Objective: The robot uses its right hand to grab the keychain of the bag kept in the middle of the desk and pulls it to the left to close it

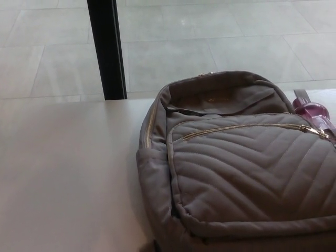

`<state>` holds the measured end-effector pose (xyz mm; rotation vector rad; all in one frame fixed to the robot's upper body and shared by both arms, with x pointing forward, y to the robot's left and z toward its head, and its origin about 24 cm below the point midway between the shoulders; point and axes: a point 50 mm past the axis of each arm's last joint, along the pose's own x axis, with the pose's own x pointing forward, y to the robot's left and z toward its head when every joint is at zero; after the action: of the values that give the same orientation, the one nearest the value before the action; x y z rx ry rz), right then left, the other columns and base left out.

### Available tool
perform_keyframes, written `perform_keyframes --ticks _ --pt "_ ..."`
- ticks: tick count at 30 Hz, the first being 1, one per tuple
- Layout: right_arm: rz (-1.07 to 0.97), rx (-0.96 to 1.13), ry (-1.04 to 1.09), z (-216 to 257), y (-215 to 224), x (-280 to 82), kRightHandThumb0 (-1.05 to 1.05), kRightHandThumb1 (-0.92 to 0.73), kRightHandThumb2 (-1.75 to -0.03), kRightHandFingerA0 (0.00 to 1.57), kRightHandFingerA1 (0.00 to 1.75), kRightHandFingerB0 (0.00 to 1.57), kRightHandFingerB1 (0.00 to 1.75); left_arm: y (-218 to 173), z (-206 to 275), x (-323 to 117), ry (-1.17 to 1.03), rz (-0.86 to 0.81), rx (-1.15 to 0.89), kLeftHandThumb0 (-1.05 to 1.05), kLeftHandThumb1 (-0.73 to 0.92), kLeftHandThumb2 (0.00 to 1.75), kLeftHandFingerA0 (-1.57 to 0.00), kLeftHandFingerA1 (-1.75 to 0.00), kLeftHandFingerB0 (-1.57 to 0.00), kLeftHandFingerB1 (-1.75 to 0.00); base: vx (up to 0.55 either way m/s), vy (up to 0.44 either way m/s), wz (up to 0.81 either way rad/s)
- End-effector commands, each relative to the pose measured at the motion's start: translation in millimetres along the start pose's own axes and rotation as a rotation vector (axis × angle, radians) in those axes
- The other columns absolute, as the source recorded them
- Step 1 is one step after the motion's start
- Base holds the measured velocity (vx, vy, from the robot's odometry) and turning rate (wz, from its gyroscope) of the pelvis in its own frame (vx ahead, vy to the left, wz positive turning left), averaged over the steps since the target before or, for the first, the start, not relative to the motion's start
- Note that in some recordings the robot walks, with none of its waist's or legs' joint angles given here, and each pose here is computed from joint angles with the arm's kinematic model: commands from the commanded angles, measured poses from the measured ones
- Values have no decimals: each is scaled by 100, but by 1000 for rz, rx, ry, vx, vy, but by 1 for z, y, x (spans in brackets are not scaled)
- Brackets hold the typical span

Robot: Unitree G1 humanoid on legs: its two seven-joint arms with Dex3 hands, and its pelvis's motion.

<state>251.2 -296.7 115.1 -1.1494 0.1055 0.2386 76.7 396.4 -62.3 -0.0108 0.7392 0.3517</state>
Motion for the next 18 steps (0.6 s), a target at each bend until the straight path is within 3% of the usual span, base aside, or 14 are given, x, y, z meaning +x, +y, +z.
perform_keyframes --ticks 1,3,4,5,6,7,8,10,11,12,13,16,17,18 --pt "28 -41 -3 3 5 1 -20 -70 -61 82 80 35 36 4 -3 -3 -7 11 -16 -105 72 84 -76 -135 -53 -134 0 0 0" --pt "23 -35 13 0 4 0 -17 -71 -61 85 91 38 37 4 -1 -3 -8 14 0 -105 71 85 -79 -134 -53 -134 0 0 0" --pt "25 -68 38 -3 4 -1 -17 -74 -62 95 106 56 42 4 -1 -3 -6 18 12 -105 72 88 -78 -134 -54 -133 0 0 0" --pt "25 -72 41 -4 4 -1 -17 -74 -62 95 106 56 42 4 -1 -3 -6 19 13 -105 72 88 -78 -134 -54 -133 0 0 0" --pt "40 -135 64 -7 4 -3 -15 -77 -62 85 139 76 51 4 -2 -2 -3 17 -4 -105 70 87 -78 -134 -54 -132 0 0 0" --pt "40 -135 64 -7 4 -3 -15 -77 -62 85 139 76 51 4 -2 -2 -3 17 -4 -105 70 87 -78 -134 -54 -132 0 0 0" --pt "30 -151 69 -10 7 -4 -11 -74 -65 82 151 86 59 5 -3 -2 2 17 -1 -105 70 89 -77 -134 -54 -132 0 0 0" --pt "38 -163 78 -12 8 -4 -11 -76 -68 82 151 89 63 5 -4 -2 6 21 1 -105 69 90 -76 -134 -54 -131 0 0 0" --pt "43 -170 87 -15 10 -5 -12 -73 -78 87 150 93 80 4 -4 -1 8 15 7 -105 70 88 -76 -134 -54 -132 0 0 0" --pt "42 -172 89 -16 11 -6 -12 -73 -78 87 150 93 80 3 -4 -1 9 12 9 -105 70 88 -76 -134 -54 -132 0 0 0" --pt "41 -172 89 -16 11 -6 -15 -68 -83 88 140 92 87 3 -4 -1 6 9 13 -105 69 87 -76 -134 -54 -133 0 0 0" --pt "9 -165 69 -14 16 -4 -8 -64 -92 87 153 85 113 1 -2 0 -1 2 25 -105 69 92 -78 -135 -55 -131 0 0 0" --pt "-15 -165 52 -13 17 -3 -6 -65 -92 83 162 80 125 1 -2 0 3 4 24 -105 55 131 -81 -126 -61 -116 0 0 0" --pt "-31 -153 42 -12 17 -3 -4 -64 -94 84 165 79 128 1 -2 0 4 5 25 -105 69 93 -75 -137 -54 -132 0 0 0"
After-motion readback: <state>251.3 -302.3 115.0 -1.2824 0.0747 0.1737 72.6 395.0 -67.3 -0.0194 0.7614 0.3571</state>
